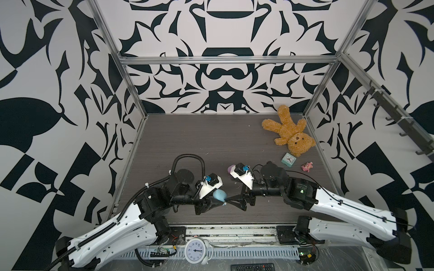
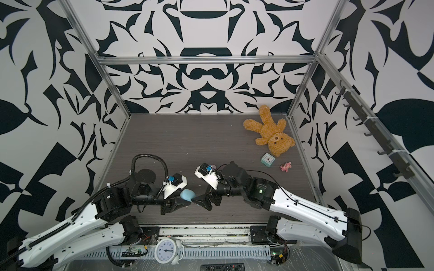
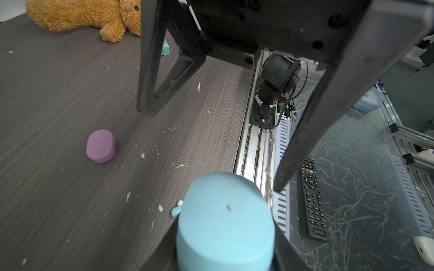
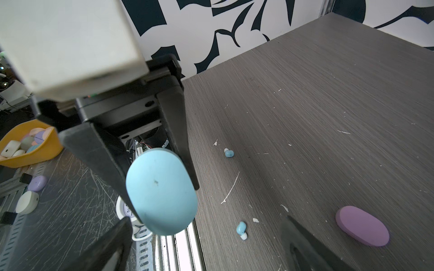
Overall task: Insert wireless bluetooth earbuds into charging case
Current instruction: Open the charging case.
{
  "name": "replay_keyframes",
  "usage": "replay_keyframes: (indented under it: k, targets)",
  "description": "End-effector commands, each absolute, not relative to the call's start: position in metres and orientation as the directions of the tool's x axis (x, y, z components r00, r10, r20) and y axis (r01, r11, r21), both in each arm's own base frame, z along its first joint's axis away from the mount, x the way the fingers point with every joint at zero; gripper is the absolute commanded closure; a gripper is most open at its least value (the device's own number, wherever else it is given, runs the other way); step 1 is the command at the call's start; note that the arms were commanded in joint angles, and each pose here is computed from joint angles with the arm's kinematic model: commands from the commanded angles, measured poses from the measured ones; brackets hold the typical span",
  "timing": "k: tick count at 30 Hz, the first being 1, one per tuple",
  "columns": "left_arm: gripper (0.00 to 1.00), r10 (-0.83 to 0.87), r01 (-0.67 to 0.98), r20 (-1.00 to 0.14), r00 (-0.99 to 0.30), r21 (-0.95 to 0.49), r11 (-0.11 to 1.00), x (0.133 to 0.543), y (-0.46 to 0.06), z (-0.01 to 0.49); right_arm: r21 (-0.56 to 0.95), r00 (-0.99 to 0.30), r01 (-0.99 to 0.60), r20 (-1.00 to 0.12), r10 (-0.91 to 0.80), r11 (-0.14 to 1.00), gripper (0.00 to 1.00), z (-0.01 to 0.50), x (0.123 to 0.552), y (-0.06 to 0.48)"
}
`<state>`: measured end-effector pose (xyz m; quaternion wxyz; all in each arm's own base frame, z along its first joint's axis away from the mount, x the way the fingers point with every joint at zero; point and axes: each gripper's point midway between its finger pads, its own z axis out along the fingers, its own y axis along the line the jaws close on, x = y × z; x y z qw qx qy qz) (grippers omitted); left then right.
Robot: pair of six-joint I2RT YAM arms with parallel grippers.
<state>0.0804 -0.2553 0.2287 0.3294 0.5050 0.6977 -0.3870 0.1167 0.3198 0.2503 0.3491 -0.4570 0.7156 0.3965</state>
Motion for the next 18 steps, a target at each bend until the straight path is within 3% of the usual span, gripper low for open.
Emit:
replay_keyframes:
  k: [1,8,18]
  targets:
    - [1.00,0.445,0.958,-0.850,-0.283,-0.232,0.166,0.075,-0.256,0.238,0.208,-0.292,-0.945,-0.882,-0.369,0.251,0.01,0.254,0.117,0.325]
    - [1.00,0.448,0.957,-0.846,-0.288,-0.240,0.163,0.075,-0.257,0.238,0.188,-0.273,-0.951,-0.884,-0.380,0.247,0.01,0.251,0.115,0.326]
    - [1.00,0.443,0.963,-0.855,-0.269,-0.245,0.111,0.065,-0.256,0.240,0.085,-0.263,-0.909,-0.876,-0.404,0.408,0.00,0.239,0.146,0.316]
